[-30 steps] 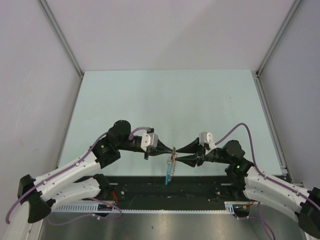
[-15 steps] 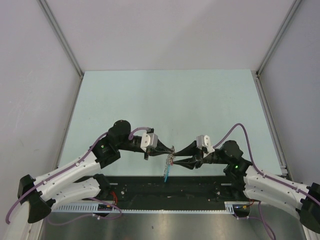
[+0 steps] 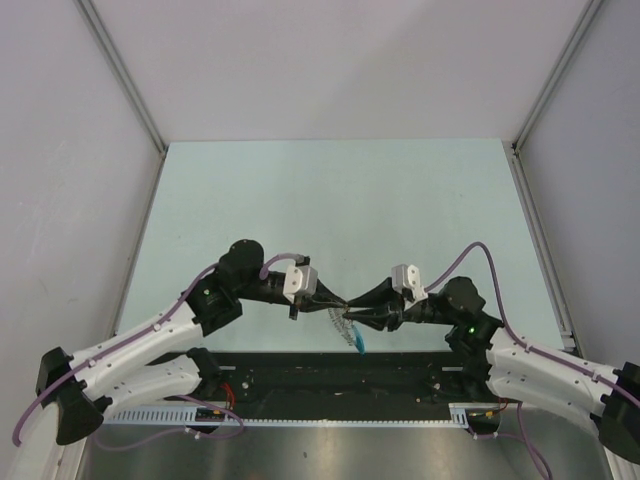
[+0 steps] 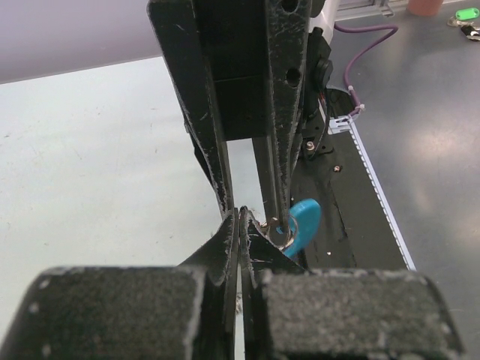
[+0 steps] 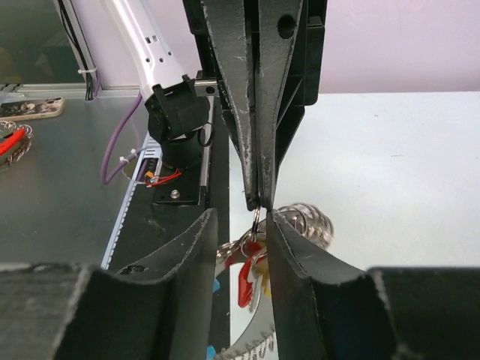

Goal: Remove the keys from the keyring
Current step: Remove the key from the keyring.

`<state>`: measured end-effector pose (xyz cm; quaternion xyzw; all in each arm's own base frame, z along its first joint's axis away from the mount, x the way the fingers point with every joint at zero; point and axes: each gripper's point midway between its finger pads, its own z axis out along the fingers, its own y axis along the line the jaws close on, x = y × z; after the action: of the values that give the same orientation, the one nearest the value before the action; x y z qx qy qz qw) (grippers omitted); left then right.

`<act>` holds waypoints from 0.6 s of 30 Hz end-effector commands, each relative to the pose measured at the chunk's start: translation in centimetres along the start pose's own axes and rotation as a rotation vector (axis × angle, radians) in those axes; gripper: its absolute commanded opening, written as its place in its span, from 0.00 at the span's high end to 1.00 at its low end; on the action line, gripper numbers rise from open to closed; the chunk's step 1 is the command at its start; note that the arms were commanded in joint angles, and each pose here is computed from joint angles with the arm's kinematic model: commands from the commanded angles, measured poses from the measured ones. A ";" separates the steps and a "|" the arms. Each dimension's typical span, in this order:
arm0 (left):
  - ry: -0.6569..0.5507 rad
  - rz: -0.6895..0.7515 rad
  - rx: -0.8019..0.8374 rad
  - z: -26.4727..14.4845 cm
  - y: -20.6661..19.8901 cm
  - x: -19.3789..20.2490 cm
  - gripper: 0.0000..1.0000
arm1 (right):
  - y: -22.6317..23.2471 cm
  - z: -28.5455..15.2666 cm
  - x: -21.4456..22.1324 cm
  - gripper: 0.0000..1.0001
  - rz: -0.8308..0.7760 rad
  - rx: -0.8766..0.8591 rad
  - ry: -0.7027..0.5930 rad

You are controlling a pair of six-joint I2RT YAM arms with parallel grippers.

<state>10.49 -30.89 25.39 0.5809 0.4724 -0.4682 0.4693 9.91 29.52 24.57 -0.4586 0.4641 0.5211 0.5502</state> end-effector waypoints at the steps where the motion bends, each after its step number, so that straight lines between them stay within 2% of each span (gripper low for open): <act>1: -0.064 0.071 0.008 -0.1 0.3 -3.1 1.00 | -0.4 1.0 -2.8 0.88 -0.025 0.012 -0.072; 2: -0.063 0.070 0.007 -0.2 0.3 -3.1 1.00 | -1.1 1.0 -2.6 1.00 -0.017 0.050 -0.061; 9: -0.024 0.065 -0.061 -0.4 1.6 -2.9 1.00 | -2.8 0.4 -1.7 1.00 -0.013 0.169 -0.021; 10: 0.002 0.051 -0.075 -0.6 1.9 -2.4 0.97 | -3.0 0.3 -1.9 1.00 -0.016 0.185 -0.025; 13: 0.060 0.039 -0.099 -1.3 2.5 -1.9 0.78 | -3.5 -0.1 -2.5 1.00 -0.028 0.225 -0.042; 18: 0.094 0.016 -0.049 -1.1 2.0 -1.7 0.68 | -3.3 -0.2 -3.1 1.00 -0.048 0.218 -0.061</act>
<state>12.52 -30.30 27.16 0.5798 0.5022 -0.4263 0.4795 12.56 29.06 23.84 -0.4076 0.5275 0.4738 0.5754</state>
